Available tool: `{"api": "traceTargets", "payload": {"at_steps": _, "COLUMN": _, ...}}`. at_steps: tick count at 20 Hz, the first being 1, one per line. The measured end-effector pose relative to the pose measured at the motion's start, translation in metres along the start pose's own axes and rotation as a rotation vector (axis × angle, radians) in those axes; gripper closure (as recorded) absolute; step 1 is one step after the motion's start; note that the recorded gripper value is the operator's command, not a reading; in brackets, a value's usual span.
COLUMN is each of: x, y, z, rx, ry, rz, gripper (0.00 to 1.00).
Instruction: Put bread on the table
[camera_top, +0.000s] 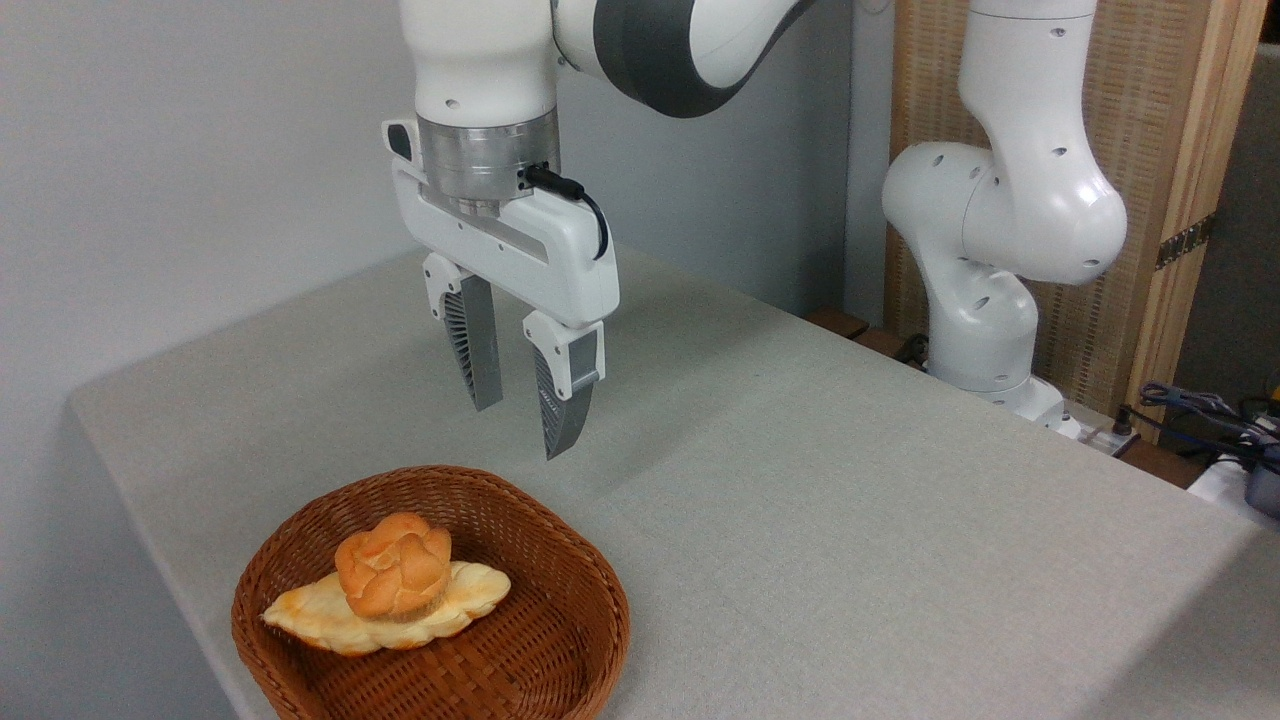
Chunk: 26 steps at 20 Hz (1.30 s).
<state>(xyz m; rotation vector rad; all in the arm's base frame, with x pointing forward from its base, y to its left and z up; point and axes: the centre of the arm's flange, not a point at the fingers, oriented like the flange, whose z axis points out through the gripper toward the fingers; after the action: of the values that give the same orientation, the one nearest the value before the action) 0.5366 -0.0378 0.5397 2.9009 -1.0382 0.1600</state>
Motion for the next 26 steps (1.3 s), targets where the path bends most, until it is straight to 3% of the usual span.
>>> {"api": "traceTargets", "payload": {"at_steps": 7, "x": 0.009, "y": -0.005, "z": -0.029, "rx": 0.04, "ry": 0.055, "rz": 0.004, "gripper": 0.0}}
{"api": "traceTargets", "payload": {"at_steps": 26, "x": 0.011, "y": -0.008, "z": -0.023, "rx": 0.031, "ry": 0.046, "rz": 0.001, "gripper": 0.0}}
